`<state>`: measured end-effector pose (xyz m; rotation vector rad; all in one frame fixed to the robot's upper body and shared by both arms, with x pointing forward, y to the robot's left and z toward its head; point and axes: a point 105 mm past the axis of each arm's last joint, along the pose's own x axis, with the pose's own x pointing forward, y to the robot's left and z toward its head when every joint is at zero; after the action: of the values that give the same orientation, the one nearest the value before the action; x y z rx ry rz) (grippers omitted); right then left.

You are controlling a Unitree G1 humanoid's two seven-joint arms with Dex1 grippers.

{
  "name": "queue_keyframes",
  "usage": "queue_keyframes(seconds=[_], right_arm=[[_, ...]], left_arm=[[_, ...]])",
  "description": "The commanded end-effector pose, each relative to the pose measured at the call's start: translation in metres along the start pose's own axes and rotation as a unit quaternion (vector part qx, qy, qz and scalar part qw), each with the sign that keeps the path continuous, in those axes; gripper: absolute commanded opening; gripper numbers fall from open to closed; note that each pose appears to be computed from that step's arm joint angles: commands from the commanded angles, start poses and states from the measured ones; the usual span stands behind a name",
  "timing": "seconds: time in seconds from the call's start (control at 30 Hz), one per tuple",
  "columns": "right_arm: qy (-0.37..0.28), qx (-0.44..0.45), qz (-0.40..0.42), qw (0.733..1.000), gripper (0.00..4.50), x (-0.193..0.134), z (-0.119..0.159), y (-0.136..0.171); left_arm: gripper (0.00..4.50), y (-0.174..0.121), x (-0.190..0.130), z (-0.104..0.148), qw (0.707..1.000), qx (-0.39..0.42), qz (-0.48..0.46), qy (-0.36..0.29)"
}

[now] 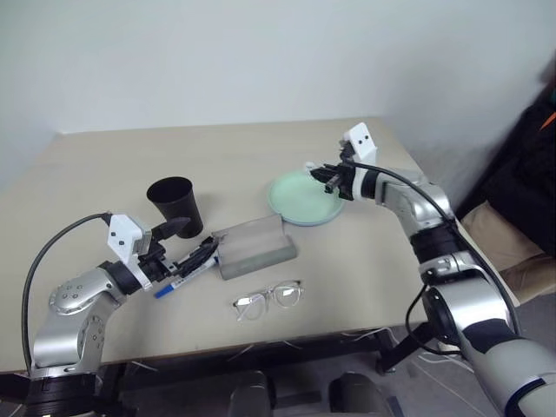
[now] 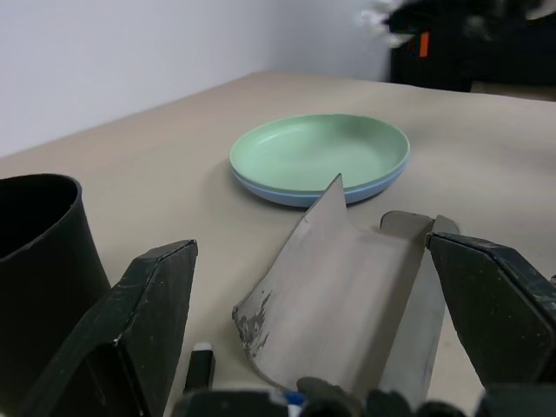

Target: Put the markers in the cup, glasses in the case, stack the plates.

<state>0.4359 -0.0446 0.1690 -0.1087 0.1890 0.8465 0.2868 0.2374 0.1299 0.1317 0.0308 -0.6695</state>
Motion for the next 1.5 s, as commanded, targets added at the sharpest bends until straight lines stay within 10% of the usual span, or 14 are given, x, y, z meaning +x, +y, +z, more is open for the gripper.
queue_keyframes(seconds=[0.03, 0.23, 0.6, 1.07, 1.5], right_arm=[[-0.019, -0.019, -0.054, 0.998, 0.03, 0.012, 0.014, -0.011], [-0.013, -0.026, -0.089, 0.996, 0.71, 0.025, 0.011, -0.012], [-0.031, -0.030, -0.088, 0.995, 4.45, 0.018, 0.018, -0.020], [-0.016, -0.142, 0.113, 0.983, 4.45, -0.081, 0.032, 0.000], [0.025, -0.198, 0.138, 0.970, 4.45, -0.129, 0.056, -0.003]], left_arm=[[4.50, -0.004, 0.004, 0.015, 1.000, 0.021, -0.008, -0.020], [4.50, -0.008, 0.003, 0.015, 1.000, 0.023, -0.010, -0.018], [4.50, -0.011, 0.009, 0.020, 0.999, 0.031, -0.022, -0.021], [4.50, -0.034, 0.044, 0.048, 0.981, 0.117, -0.142, 0.058], [4.50, -0.079, 0.070, 0.045, 0.900, 0.247, -0.269, 0.238]])
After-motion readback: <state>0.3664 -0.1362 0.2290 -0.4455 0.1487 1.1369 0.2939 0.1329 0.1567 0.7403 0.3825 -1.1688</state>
